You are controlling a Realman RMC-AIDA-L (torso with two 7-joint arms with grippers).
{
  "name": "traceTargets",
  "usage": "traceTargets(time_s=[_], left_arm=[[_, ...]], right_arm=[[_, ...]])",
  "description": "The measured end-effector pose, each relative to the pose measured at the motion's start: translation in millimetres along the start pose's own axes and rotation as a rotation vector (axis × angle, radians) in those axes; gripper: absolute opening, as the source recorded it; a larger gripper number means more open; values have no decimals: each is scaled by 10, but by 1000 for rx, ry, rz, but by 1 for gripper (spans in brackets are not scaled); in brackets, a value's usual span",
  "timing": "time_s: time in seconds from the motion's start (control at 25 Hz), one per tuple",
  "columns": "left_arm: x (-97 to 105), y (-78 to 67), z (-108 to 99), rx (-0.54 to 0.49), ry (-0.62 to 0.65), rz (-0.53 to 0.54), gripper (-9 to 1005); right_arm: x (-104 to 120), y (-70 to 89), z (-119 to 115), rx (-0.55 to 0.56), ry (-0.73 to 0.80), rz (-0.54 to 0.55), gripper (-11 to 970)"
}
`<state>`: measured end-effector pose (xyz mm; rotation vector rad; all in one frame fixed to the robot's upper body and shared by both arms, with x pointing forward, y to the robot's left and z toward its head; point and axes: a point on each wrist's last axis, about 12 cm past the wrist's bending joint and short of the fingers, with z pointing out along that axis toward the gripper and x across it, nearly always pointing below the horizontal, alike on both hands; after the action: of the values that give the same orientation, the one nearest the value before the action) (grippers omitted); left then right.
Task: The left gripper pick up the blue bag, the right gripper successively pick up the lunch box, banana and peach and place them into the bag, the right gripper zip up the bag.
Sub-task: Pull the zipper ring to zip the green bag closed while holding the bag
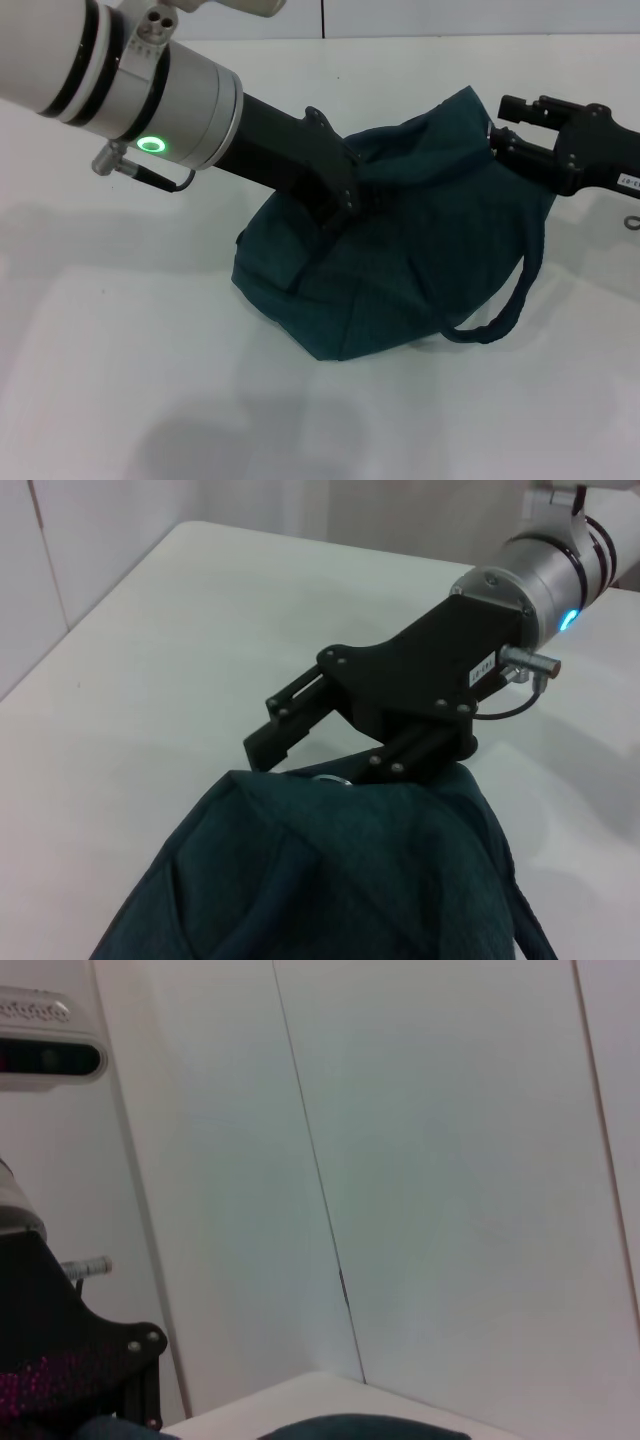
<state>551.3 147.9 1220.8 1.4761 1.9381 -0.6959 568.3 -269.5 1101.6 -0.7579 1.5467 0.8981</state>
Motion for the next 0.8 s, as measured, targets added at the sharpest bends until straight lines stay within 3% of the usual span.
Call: traceTargets(time_s=[0.8], left_arm=[[21,-2,10,3,1,-6,62]], right_arm=[[36,52,27,-11,-16,-47,519]])
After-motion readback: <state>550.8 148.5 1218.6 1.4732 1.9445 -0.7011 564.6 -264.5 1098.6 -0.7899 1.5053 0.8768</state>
